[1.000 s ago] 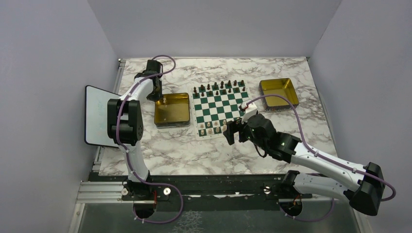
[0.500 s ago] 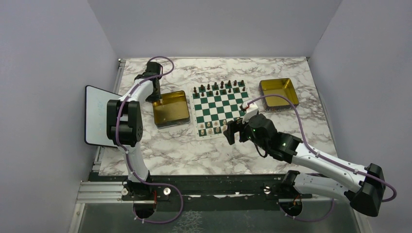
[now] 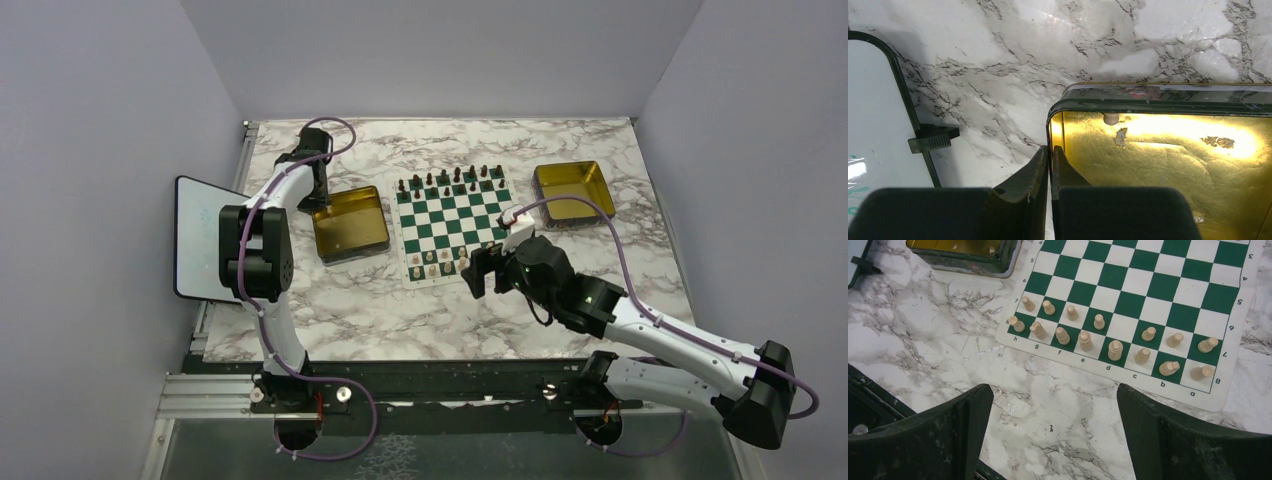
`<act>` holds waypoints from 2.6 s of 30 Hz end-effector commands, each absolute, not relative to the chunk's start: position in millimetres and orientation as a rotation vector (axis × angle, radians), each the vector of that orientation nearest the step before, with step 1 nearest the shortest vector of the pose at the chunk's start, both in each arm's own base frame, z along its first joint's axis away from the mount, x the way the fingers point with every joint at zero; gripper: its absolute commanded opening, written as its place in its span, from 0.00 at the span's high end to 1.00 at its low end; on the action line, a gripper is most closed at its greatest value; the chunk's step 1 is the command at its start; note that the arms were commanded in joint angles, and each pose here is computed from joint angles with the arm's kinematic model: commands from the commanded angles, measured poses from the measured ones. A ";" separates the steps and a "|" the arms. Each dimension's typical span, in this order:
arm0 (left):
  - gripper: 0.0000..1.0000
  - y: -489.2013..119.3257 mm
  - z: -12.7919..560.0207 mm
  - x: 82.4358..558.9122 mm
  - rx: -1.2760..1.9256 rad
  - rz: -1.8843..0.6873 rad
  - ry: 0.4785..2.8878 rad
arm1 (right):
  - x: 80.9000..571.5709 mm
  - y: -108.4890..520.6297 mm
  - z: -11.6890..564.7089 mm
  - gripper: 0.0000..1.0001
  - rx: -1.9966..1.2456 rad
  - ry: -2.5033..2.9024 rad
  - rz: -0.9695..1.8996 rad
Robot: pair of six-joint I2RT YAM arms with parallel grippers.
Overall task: Set up the chess pieces on the board
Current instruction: Adjust the storage box at the center of the board, then pick up the chess piece from the storage box.
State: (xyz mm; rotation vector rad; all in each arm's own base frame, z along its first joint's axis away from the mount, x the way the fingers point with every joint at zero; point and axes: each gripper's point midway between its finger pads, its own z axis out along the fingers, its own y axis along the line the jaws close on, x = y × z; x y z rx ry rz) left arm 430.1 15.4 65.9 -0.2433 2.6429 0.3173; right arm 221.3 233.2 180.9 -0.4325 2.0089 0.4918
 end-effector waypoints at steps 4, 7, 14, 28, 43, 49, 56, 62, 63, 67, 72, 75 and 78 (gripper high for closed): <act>0.92 -4.1 63.8 436.8 -0.209 0.148 2.664 | 234.6 236.2 193.7 0.00 -0.399 1.986 0.443; 0.92 -14.0 58.1 440.8 -0.186 0.074 2.673 | 250.2 241.3 207.8 0.00 -0.417 1.962 0.373; 0.88 -15.8 69.1 455.3 -0.157 0.059 2.632 | 279.8 256.7 216.4 0.00 -0.441 1.995 0.375; 0.79 -29.0 132.2 471.4 -0.206 0.011 2.459 | 262.9 254.4 210.2 0.01 -0.446 1.997 0.464; 0.79 -56.6 97.4 471.9 -0.169 0.120 2.396 | 256.7 250.5 212.2 0.00 -0.447 1.966 0.494; 0.71 -49.8 98.7 474.7 -0.204 0.157 2.360 | 254.3 243.8 212.7 0.00 -0.427 1.958 0.487; 0.73 -45.8 77.4 468.9 -0.210 0.184 2.394 | 254.4 244.9 214.5 0.00 -0.419 1.954 0.497; 0.74 -39.2 57.9 464.1 -0.219 0.214 2.429 | 255.1 245.7 212.8 0.00 -0.421 1.957 0.494; 0.74 -38.1 55.8 464.0 -0.221 0.211 2.430 | 255.0 245.9 212.7 0.00 -0.421 1.957 0.496; 0.72 -40.2 46.3 465.6 -0.210 0.167 2.441 | 255.1 247.2 209.5 0.00 -0.424 1.963 0.497; 0.72 -40.2 37.5 468.7 -0.194 0.173 2.456 | 255.3 254.3 210.1 0.01 -0.422 1.979 0.527; 0.74 -38.2 31.0 468.5 -0.200 0.179 2.471 | 253.6 260.9 213.8 0.01 -0.423 1.969 0.572; 0.75 -37.1 26.7 466.9 -0.201 0.183 2.481 | 253.2 263.4 212.6 0.02 -0.428 1.975 0.581</act>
